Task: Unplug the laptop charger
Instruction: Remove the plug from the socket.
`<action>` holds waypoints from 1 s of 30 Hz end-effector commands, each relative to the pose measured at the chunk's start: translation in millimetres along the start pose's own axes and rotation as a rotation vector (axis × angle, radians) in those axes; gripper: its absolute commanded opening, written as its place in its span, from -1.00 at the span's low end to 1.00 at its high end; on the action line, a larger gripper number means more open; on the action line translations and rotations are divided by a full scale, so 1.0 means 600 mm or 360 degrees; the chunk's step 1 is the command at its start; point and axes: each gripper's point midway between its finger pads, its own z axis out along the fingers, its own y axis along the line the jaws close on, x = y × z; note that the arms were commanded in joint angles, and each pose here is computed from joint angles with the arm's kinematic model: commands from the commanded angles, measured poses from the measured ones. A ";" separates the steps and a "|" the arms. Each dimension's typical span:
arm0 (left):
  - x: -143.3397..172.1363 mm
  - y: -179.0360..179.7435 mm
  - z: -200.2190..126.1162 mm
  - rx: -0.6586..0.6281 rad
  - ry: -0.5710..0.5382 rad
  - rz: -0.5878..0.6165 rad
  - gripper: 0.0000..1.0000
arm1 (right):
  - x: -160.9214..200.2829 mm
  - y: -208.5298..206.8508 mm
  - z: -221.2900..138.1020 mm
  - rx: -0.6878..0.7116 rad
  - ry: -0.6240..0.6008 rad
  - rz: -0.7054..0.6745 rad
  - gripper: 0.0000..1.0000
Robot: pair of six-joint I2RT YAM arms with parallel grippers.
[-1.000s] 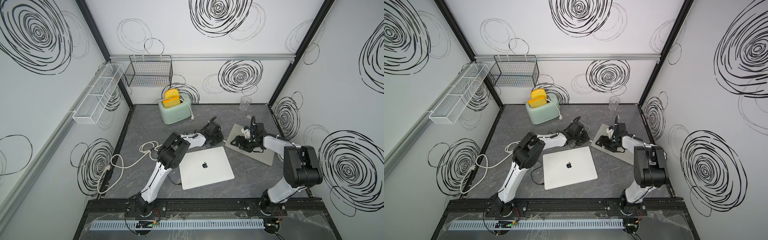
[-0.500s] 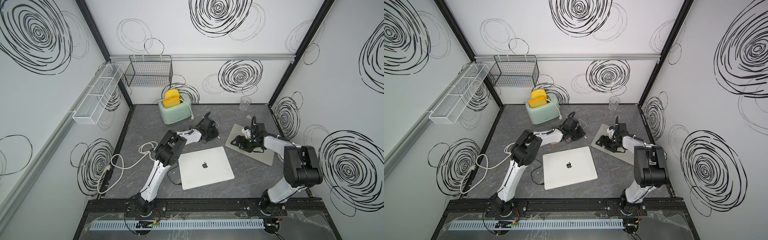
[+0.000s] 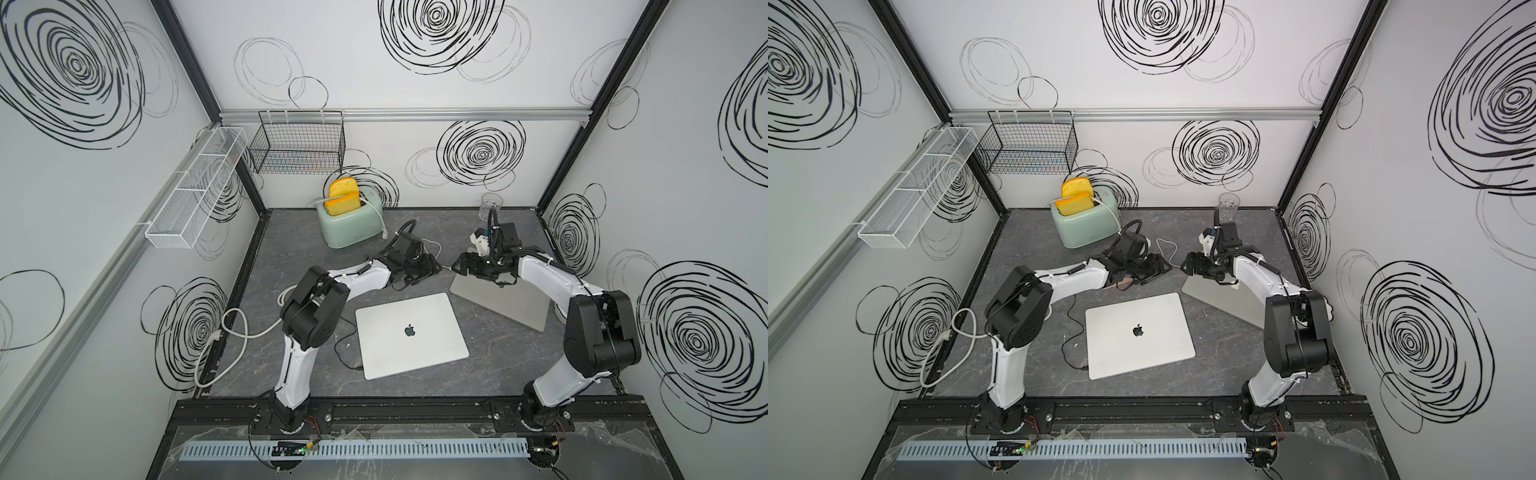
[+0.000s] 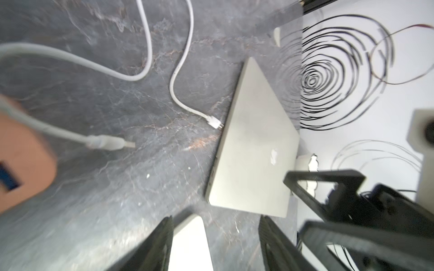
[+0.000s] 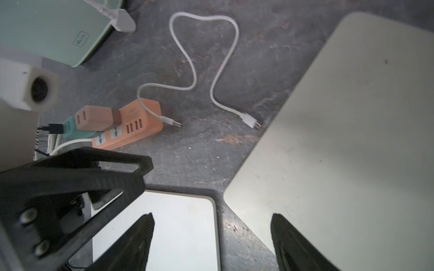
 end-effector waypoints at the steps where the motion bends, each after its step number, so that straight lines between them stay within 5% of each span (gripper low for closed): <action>1: -0.043 -0.018 -0.091 0.0063 -0.0164 0.0118 0.27 | -0.013 0.059 0.007 -0.0032 0.0016 -0.0144 0.65; 7: -0.094 0.114 -0.223 -0.0346 -0.0398 0.0121 0.30 | -0.046 0.168 0.042 -0.0296 -0.0053 -0.0253 0.67; 11: -0.107 0.180 -0.261 -0.0427 -0.0458 0.0052 0.30 | -0.061 0.220 0.084 -0.0386 -0.0056 -0.0263 0.67; 21: -0.102 0.237 -0.319 -0.0289 -0.0541 -0.0144 0.30 | -0.045 0.316 0.220 -0.0425 0.0065 -0.0409 0.64; 30: -0.080 0.292 -0.355 -0.0289 -0.0594 -0.0202 0.33 | -0.011 0.287 0.267 -0.0101 0.0208 -0.0506 0.51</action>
